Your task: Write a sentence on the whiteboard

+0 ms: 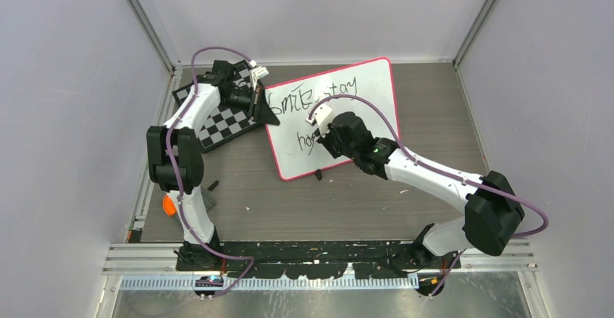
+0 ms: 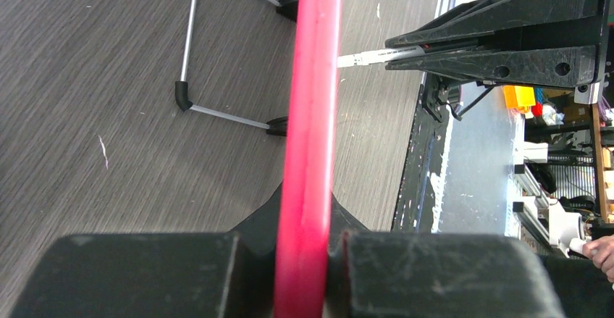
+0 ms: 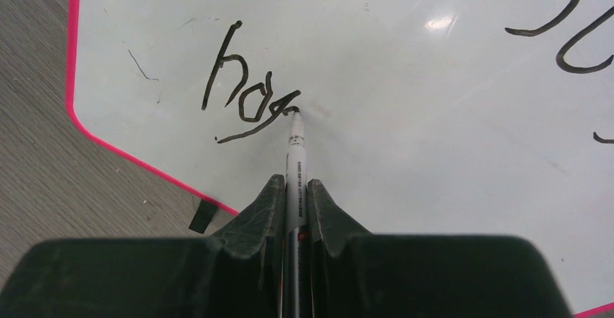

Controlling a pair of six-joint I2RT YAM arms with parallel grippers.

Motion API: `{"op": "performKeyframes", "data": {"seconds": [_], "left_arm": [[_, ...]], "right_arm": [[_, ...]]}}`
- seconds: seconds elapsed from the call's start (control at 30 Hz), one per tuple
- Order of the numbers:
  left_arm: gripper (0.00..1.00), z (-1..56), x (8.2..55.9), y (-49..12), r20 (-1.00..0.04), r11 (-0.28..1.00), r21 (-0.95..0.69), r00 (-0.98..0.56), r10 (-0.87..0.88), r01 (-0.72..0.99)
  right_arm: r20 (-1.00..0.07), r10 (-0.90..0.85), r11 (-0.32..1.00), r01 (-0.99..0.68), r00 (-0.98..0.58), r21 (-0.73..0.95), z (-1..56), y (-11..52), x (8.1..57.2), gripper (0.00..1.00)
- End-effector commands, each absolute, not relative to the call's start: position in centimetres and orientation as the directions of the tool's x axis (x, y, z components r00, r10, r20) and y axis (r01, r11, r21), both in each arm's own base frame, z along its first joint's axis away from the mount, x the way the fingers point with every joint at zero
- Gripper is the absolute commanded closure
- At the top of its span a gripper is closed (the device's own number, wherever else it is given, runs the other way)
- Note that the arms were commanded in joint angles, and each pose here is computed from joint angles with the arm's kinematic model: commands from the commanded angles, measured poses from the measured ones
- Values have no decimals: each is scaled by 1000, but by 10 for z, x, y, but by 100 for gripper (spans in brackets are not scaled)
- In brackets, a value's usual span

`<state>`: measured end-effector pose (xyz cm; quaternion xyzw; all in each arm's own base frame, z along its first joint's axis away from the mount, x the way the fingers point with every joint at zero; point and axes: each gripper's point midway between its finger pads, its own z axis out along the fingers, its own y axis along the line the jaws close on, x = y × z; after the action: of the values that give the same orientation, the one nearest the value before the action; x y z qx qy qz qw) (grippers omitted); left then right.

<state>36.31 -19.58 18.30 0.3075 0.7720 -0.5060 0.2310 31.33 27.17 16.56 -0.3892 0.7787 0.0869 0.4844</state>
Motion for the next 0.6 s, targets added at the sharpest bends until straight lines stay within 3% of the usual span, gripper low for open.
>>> {"op": "performKeyframes", "data": {"seconds": [0.0, 0.57], "left_arm": [[100, 177, 367, -190, -653, 351, -621, -711, 262, 700], [100, 177, 367, -190, -652, 354, -620, -711, 263, 700]], "right_arm": [[-855, -480, 736, -622, -198, -269, 190, 265, 328, 100], [-819, -509, 712, -665, -265, -227, 171, 260, 311, 100]]}}
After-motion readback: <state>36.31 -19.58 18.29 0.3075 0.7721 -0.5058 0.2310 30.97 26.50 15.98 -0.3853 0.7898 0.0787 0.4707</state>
